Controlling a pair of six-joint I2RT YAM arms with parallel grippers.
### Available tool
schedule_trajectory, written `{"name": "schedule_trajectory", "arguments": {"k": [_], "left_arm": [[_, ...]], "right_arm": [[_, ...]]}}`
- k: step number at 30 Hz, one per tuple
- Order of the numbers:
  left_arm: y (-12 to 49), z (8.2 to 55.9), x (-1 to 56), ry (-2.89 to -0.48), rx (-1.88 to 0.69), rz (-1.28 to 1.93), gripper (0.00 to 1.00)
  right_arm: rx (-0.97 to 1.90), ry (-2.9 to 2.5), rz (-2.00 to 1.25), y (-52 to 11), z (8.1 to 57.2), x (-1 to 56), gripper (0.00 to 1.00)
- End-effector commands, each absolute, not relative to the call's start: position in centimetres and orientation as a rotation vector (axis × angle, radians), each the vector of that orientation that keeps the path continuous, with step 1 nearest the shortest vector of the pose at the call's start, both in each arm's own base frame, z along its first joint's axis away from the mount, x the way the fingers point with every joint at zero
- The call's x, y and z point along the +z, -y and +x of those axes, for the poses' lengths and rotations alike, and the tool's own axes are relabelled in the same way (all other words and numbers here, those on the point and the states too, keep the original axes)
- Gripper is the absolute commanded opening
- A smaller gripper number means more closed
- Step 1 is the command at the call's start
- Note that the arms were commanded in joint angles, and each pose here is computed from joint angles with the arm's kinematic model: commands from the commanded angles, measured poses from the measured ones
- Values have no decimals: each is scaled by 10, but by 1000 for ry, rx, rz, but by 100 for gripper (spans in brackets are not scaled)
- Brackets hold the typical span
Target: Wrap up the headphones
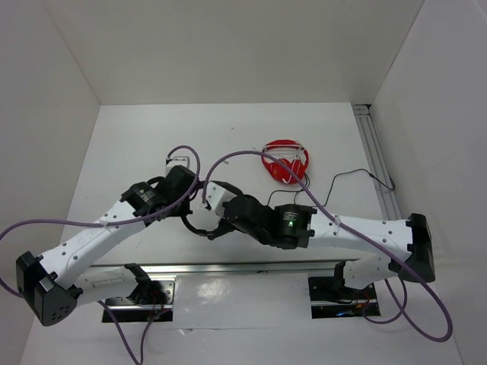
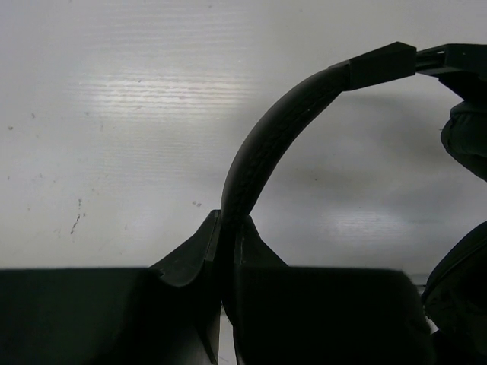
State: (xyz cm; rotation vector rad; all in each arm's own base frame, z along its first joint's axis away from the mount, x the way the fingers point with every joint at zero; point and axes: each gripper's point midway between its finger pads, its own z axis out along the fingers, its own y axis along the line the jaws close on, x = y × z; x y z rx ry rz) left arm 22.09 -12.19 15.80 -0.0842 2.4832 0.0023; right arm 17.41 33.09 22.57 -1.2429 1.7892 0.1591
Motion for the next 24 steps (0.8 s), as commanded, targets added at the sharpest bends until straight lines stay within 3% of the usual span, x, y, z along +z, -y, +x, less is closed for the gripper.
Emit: {"name": "schedule_trajectory", "arguments": {"k": [1,12,19,24], "left_arm": [[140,219,174,-2445,-150,45,0],[160,207,180,-2439,-304,215,0],[156,208,172,-2480,-245,218,0],[156,208,171,-2485,-241,219,0]], "right_arm": [[116,-1646,-772,-314,208,302,9],[3,-1564,-487,-284,238,330,9],[51,-1565,-443,-280,252,338,22],[57,-1573,-431,-276,268,335,23]]}}
